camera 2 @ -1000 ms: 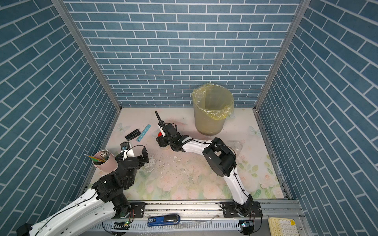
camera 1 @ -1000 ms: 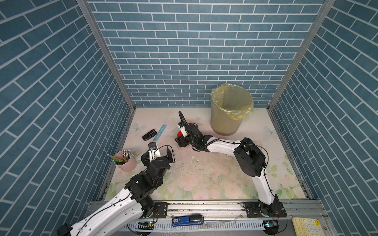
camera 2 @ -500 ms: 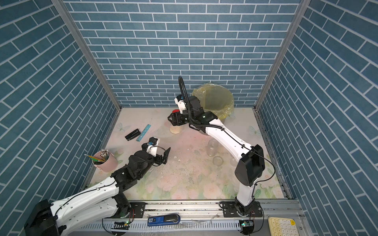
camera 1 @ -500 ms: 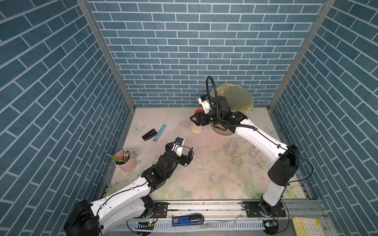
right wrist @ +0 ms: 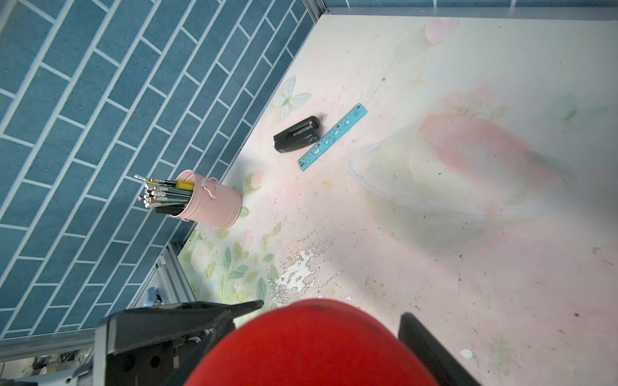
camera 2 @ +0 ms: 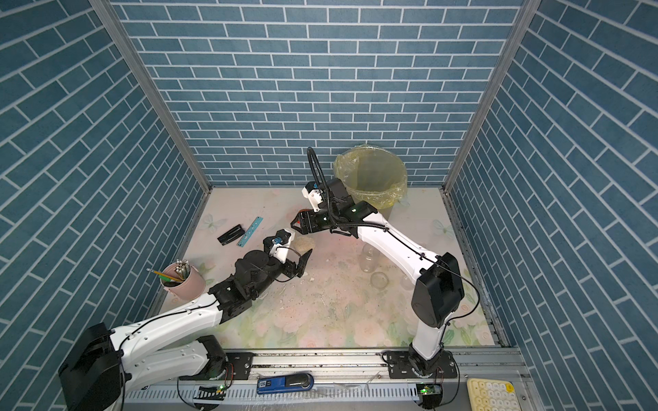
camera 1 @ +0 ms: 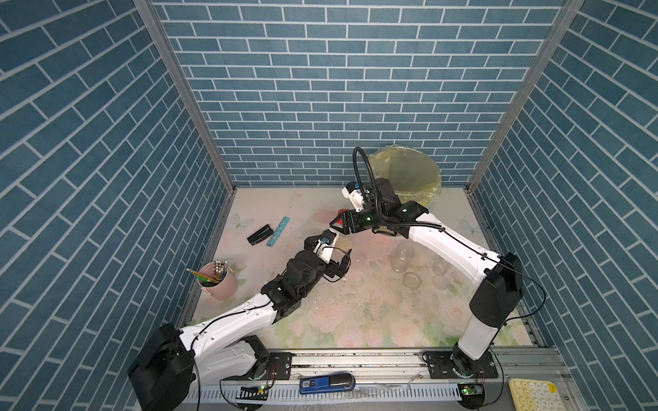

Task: Empty moldy rice from jars
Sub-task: Pick up the jar from the center of the board.

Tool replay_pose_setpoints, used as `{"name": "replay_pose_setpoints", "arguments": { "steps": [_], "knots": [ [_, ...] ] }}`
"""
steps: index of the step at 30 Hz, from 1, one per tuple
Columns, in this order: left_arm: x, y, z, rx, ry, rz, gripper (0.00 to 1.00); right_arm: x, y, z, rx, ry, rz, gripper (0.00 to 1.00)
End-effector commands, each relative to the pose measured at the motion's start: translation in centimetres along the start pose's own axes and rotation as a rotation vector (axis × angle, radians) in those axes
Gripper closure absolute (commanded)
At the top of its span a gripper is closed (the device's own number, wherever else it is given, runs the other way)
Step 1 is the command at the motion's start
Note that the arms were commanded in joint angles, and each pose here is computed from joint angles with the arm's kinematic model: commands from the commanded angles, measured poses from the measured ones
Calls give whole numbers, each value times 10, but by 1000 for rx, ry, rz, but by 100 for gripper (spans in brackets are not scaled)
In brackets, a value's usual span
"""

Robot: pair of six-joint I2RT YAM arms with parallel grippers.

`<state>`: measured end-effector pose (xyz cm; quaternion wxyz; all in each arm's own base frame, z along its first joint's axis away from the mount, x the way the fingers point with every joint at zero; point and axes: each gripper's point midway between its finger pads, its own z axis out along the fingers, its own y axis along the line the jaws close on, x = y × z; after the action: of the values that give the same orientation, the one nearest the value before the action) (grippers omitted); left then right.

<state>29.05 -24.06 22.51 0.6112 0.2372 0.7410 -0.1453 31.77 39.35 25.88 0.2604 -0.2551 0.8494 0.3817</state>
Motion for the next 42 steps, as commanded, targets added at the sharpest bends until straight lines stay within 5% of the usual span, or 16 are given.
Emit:
{"name": "replay_pose_setpoints", "arguments": {
  "steps": [1,23,28,37,40,42],
  "knots": [
    [-15,1,6,-4,-45,-1,0,-25,32,-28,-95,-104,-5,54],
    [-17,3,21,7,-117,-57,2,-24,37,-33,-144,-148,58,56],
    [-17,7,17,-9,-137,-54,12,-25,38,-34,-151,-155,64,56],
    [-15,4,21,10,-139,-36,46,-22,39,-37,-158,-160,74,54],
    [-12,2,23,17,-130,-30,48,-24,41,-42,-158,-168,72,47],
    [-12,3,22,18,-129,-26,50,-24,40,-44,-147,-170,77,29]
  ]
}}
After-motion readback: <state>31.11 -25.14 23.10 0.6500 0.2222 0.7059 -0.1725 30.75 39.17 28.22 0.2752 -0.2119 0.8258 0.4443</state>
